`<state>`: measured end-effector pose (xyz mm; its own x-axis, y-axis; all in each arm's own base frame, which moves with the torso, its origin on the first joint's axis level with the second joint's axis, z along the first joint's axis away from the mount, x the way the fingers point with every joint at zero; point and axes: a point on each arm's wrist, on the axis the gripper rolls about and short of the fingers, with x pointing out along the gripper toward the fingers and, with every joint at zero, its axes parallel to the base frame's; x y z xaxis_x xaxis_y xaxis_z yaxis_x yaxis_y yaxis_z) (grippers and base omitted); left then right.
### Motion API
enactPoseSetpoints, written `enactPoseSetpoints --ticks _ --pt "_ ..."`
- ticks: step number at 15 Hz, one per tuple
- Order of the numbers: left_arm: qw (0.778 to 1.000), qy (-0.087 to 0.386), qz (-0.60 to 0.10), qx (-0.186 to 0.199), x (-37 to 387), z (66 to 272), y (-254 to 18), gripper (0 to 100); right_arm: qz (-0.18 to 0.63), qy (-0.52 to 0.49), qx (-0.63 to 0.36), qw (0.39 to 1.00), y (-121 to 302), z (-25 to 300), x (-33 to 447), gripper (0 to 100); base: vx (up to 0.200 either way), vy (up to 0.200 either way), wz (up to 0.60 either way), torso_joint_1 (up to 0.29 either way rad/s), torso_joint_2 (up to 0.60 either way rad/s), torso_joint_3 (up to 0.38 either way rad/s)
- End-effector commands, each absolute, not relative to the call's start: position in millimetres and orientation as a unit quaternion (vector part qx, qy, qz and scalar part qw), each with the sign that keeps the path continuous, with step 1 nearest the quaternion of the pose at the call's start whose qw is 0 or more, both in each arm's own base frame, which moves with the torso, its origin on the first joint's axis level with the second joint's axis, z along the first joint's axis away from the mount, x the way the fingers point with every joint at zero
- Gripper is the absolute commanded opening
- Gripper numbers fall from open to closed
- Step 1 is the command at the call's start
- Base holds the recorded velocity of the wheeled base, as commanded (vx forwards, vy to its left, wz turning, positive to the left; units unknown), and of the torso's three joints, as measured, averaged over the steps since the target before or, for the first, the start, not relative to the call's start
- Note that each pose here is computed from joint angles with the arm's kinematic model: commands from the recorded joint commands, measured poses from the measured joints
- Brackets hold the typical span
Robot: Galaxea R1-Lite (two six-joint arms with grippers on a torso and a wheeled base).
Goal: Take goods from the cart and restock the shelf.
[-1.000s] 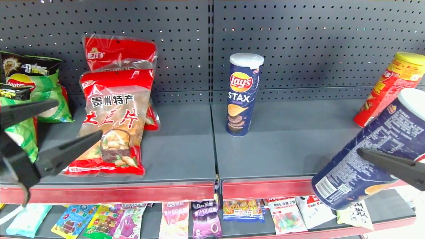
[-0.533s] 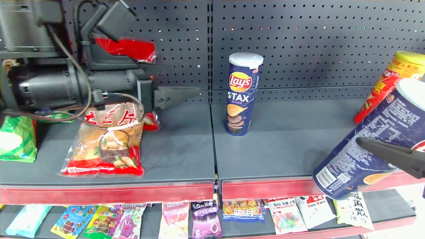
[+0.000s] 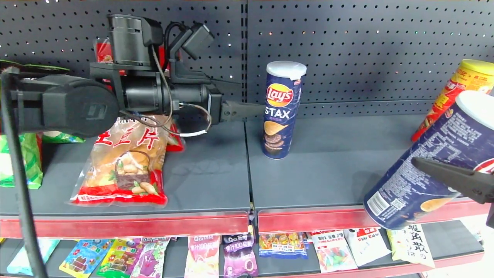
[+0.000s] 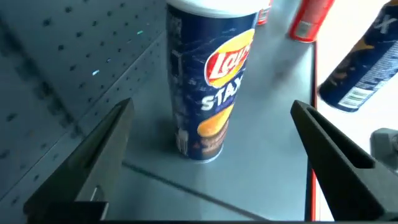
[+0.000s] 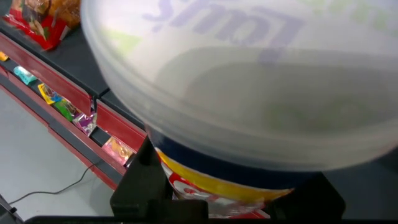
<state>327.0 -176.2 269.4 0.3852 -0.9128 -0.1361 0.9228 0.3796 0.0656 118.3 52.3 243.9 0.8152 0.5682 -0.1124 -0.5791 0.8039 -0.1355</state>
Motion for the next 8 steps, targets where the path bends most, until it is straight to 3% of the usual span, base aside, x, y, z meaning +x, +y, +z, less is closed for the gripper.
enactPoseSetpoints --ticks 1,8 --pt "0.825 0.045 -0.560 0.063 341.2 259.9 -183.8 100 0.302 0.035 -0.082 0.949 52.4 243.1 118.8 0 0.000 0.000 0.00 0.000 0.00 0.000" --pt "0.812 0.038 -0.579 0.062 362.5 251.9 -199.8 100 0.300 0.037 -0.082 0.950 51.7 242.1 119.1 0 0.000 0.000 0.00 0.000 0.00 0.000"
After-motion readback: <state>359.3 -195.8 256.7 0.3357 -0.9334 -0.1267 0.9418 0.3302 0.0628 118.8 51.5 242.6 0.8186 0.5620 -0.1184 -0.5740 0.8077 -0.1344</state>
